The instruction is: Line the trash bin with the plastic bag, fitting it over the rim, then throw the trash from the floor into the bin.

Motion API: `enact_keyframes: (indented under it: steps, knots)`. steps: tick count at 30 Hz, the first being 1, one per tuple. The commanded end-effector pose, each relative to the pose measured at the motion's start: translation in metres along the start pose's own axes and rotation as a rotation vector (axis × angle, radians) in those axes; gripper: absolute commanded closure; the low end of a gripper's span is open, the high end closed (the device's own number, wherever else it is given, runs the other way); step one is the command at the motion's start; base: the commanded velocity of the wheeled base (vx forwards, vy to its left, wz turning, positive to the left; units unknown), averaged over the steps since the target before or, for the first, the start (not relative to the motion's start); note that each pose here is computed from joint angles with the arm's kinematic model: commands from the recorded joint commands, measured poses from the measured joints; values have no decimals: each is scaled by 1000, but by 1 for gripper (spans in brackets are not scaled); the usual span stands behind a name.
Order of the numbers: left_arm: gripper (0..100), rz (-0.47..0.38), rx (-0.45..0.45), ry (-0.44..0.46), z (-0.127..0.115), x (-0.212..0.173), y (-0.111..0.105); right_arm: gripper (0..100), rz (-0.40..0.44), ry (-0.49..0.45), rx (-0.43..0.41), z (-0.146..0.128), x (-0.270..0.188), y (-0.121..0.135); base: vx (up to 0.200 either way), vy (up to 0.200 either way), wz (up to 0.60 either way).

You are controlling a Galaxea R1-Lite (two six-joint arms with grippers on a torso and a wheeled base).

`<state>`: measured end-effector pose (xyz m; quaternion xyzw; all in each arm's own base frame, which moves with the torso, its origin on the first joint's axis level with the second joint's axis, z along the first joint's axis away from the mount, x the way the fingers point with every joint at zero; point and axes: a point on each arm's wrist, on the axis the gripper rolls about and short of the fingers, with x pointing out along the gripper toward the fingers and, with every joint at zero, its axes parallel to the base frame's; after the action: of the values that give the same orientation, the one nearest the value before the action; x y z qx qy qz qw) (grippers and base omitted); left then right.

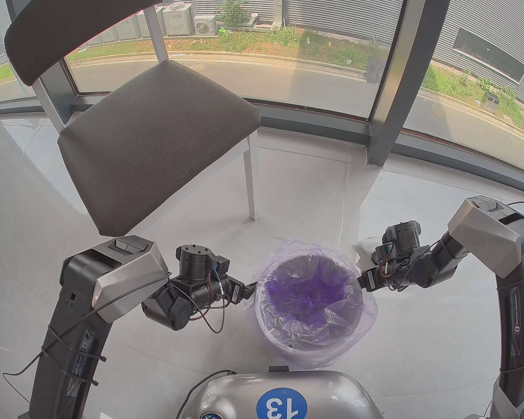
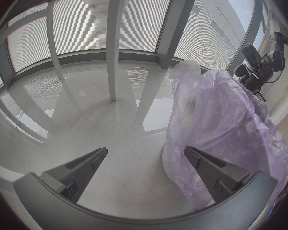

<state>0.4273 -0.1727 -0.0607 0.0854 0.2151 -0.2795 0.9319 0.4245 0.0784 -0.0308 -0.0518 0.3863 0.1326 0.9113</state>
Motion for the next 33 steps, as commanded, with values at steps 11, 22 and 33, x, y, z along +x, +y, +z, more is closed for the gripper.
enact_keyframes:
  steps: [11, 22, 33]
  knots:
    - [0, 28, -45, -97, 9, -64, 11, 0, -33, -86, -62, 18, -104, -4, 0, 0, 0]
    - [0, -2, -72, -128, -6, -83, 0, 0, 33, 5, -231, -32, -159, 24, 0, 0, 0]
    - [0, -30, -93, -270, -3, -97, -3, 0, 242, -152, -683, -67, -131, 31, 0, 0, 0]
